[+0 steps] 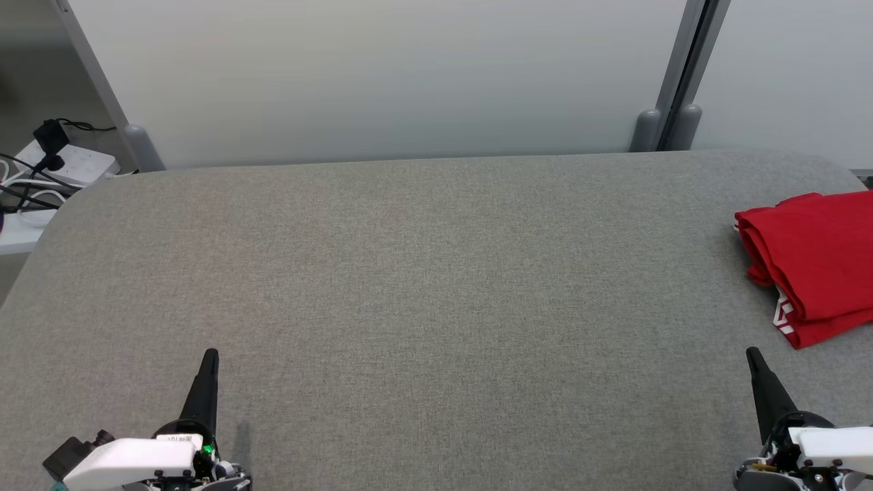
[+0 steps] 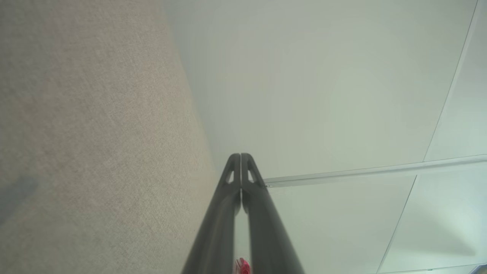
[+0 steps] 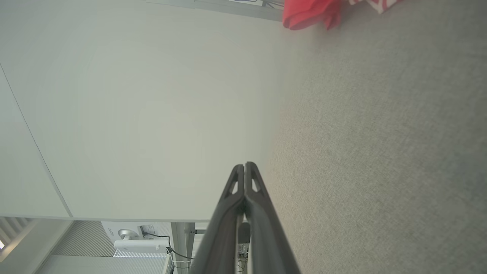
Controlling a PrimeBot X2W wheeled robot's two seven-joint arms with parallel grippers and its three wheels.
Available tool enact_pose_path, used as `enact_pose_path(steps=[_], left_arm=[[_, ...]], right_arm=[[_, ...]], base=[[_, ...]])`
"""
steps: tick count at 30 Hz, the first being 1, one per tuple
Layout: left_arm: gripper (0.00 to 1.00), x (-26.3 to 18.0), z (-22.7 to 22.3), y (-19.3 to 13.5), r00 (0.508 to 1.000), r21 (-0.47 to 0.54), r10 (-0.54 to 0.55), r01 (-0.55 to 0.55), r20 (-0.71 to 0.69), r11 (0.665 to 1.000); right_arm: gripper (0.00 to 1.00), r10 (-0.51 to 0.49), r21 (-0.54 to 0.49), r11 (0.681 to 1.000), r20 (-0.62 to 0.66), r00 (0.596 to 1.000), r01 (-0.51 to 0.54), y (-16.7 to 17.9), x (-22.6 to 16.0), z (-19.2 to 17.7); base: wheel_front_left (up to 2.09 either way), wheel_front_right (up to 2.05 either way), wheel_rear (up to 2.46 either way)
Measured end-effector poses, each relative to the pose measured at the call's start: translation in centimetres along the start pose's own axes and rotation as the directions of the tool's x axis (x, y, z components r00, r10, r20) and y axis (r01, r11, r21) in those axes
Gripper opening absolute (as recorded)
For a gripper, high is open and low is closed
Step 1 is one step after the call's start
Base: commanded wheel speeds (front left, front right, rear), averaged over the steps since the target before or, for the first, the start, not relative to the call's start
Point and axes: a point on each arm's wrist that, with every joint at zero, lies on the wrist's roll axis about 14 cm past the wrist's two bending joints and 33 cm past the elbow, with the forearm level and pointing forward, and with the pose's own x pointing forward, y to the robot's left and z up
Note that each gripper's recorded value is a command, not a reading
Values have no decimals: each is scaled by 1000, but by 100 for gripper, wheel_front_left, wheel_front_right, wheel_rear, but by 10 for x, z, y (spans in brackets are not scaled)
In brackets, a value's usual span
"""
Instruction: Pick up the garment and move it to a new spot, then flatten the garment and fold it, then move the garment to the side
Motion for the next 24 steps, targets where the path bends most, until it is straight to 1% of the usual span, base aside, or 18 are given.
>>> enact_pose_path(steps=[10, 24], left_arm=[[0, 5, 1, -8, 1000, -100, -31, 30, -4, 995], [0, 5, 2, -8, 1000, -102, -31, 30, -3, 994]], right_arm=[[0, 13, 103, 995, 9, 1000, -14, 4, 6, 4], [0, 14, 105, 994, 7, 1000, -15, 4, 6, 5]], base=[[0, 0, 0], [0, 0, 0]])
